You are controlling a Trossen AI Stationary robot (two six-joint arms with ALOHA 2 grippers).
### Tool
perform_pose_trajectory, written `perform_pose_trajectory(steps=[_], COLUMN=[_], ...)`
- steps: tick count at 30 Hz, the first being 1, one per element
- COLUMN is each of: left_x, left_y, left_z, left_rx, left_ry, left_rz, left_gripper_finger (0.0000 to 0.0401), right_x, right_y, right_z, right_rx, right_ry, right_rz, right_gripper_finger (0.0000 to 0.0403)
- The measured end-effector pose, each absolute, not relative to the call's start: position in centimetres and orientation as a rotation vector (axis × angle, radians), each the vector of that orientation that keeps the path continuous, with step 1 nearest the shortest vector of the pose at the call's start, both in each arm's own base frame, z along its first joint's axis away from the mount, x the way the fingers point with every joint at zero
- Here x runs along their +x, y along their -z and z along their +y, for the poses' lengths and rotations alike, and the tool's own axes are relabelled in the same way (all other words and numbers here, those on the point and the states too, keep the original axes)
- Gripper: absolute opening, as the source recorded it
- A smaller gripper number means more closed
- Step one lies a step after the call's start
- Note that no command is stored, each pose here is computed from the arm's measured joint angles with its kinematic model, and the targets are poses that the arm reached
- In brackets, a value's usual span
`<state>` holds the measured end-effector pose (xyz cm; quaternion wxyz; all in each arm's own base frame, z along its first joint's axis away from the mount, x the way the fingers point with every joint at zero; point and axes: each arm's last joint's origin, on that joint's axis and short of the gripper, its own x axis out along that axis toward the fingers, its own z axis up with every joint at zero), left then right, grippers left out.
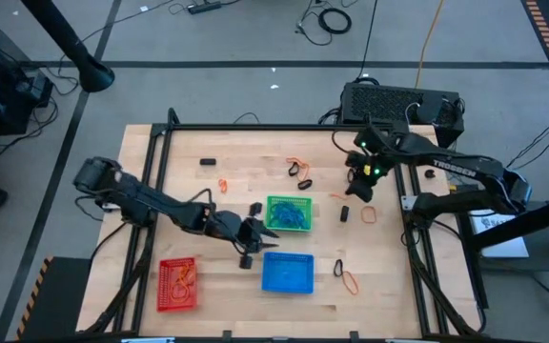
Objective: Sort rubber bands into baskets
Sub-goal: Put the orange rubberband into the red bin
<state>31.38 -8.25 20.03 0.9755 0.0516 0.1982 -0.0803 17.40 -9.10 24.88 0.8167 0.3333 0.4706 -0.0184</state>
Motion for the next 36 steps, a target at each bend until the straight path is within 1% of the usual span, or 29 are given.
perform_pose_trajectory(steps=[4, 6, 11, 15, 18, 20, 22, 25, 28, 31, 36], left_x=[33.5, 34.3, 36.3, 37.0, 37.2, 37.4, 37.7, 38.2, 38.9, 39.3, 39.6], left_y=[-18.3, -17.1, -15.8, -15.4, -16.1, -16.9, -17.3, -17.4, -17.7, -17.7, -17.7], left_z=[-8.6, -8.7, -9.3, -10.8, -12.2, -13.1, -13.7, -13.9, -13.2, -12.3, -11.3], left_rx=[0.091, 0.140, 0.409, 0.642, 0.784, 0.856, 0.922, 0.951, 0.968, 0.970, 0.970], left_ry=[0.158, 0.159, 0.091, 0.066, -0.008, -0.073, -0.090, -0.087, -0.129, -0.154, -0.171], left_rz=[0.248, 0.208, 0.107, 0.110, 0.103, 0.106, 0.122, 0.170, 0.233, 0.258, 0.272], left_gripper_finger=[0.0114, 0.0114, 0.0114, 0.0118, 0.0138, 0.0160, 0.0186, 0.0221, 0.0246, 0.0257, 0.0259], right_x=[19.6, 20.7, 22.6, 23.0, 23.2, 23.3, 23.4, 23.5, 23.6, 23.8, 24.1], right_y=[-25.8, -26.2, -26.8, -26.7, -26.6, -26.7, -26.6, -26.7, -26.8, -27.0, -27.3], right_z=[-8.0, -7.2, -5.3, -4.0, -3.4, -3.1, -3.0, -2.8, -2.7, -2.5, -2.4], right_rx=[0.636, 0.600, 0.553, 0.531, 0.527, 0.518, 0.516, 0.517, 0.515, 0.513, 0.530], right_ry=[-0.077, -0.126, -0.223, -0.261, -0.270, -0.248, -0.232, -0.232, -0.237, -0.244, -0.249], right_rz=[0.864, 0.805, 0.724, 0.743, 0.757, 0.750, 0.753, 0.744, 0.732, 0.713, 0.675], right_gripper_finger=[0.0000, 0.0000, 0.0000, 0.0000, 0.0000, 0.0000, 0.0000, 0.0000, 0.0000, 0.0000, 0.0000])
